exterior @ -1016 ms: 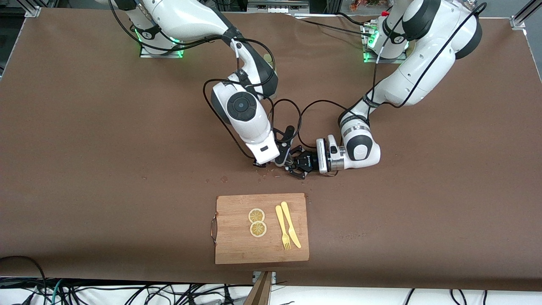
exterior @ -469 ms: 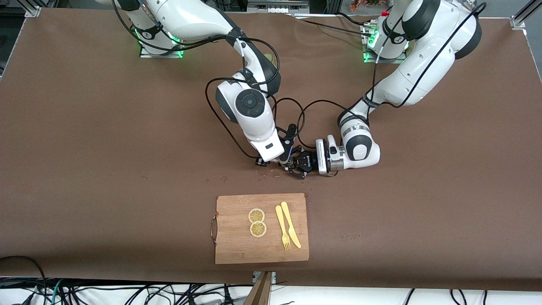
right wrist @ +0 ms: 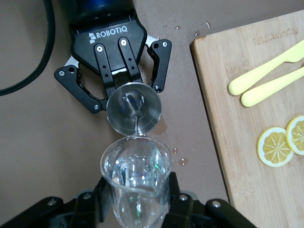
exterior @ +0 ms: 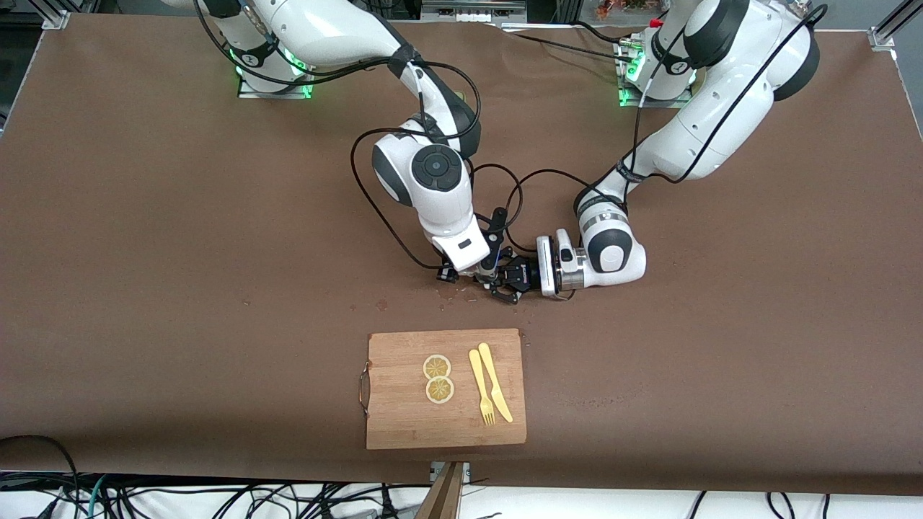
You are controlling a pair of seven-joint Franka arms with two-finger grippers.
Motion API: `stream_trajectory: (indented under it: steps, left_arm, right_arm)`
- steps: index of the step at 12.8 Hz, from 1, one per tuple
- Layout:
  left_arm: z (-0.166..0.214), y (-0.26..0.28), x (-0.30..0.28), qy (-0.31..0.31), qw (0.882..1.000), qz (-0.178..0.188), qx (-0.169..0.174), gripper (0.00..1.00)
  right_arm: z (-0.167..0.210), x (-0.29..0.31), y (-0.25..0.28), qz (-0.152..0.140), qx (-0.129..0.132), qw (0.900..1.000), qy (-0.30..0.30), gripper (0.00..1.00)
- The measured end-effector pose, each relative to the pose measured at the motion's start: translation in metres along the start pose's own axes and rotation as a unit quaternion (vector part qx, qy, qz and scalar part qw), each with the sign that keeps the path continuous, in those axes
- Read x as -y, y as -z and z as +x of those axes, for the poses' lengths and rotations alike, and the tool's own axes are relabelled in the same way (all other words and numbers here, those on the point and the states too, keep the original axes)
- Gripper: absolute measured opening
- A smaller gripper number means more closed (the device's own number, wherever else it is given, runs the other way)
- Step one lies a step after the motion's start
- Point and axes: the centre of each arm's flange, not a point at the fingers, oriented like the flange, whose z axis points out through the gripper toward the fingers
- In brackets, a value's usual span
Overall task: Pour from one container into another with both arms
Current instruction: 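Tilt the glass with the right gripper, pouring liquid into the jigger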
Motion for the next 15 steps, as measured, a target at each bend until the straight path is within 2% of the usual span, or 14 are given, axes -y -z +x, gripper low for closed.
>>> stream_trajectory:
  steps: [15]
  left_arm:
    - [0.0007,-0.0022,-0.0014,0.000,1.000,-0.001,0.000,0.08]
  right_arm:
    - [0.0089,0.0108,0.0018,-0.037,0.024,0.998,0.040,0.49]
